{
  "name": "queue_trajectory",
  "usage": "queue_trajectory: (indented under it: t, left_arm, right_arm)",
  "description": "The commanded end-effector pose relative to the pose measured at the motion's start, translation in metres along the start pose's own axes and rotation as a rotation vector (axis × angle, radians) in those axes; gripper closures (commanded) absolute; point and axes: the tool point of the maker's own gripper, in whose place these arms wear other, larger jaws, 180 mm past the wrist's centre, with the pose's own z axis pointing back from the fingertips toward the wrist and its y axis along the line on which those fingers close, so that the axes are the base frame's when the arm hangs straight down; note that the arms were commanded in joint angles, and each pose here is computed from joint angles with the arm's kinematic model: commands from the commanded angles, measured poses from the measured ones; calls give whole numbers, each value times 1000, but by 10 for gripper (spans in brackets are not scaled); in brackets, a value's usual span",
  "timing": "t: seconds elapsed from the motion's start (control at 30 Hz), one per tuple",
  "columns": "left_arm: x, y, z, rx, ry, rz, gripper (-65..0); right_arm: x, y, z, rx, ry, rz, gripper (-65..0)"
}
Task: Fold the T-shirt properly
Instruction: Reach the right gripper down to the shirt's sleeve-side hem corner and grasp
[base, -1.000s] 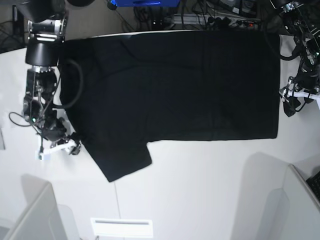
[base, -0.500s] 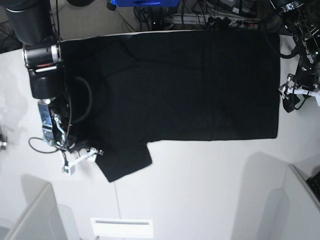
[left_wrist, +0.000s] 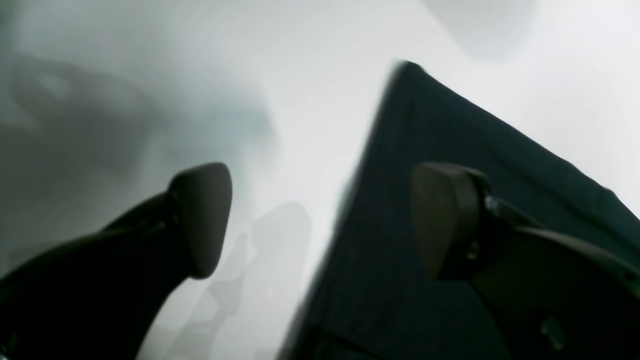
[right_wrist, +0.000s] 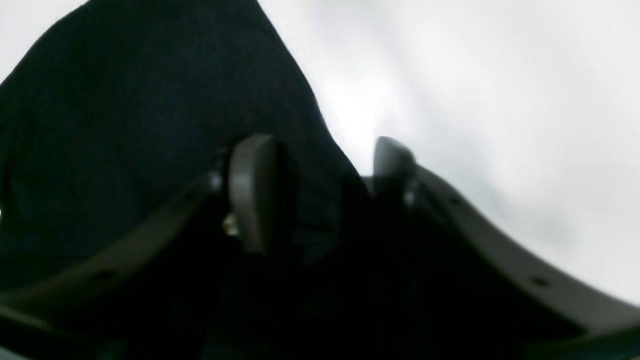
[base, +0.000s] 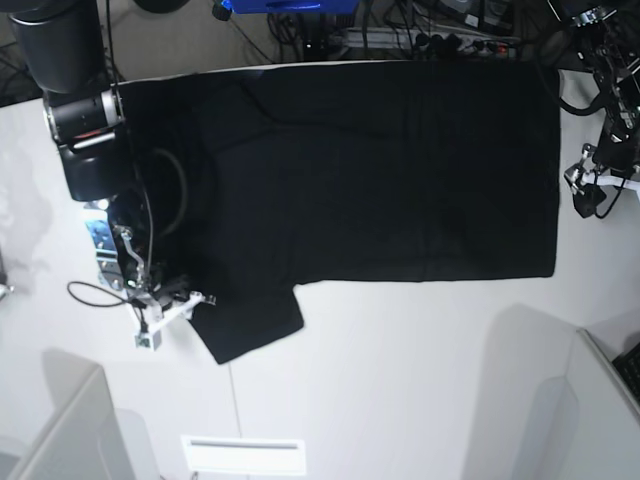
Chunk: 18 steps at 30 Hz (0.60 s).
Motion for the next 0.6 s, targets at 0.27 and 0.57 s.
queue_trajectory:
  t: [0.27, 0.57]
  left_arm:
    - [32, 11, -33, 13, -6, 20, -540]
    - [42, -25, -80, -46, 55, 34, -540]
  right_arm:
    - [8, 0, 2, 9, 4, -19, 0]
    - [8, 0, 2, 9, 7, -19, 0]
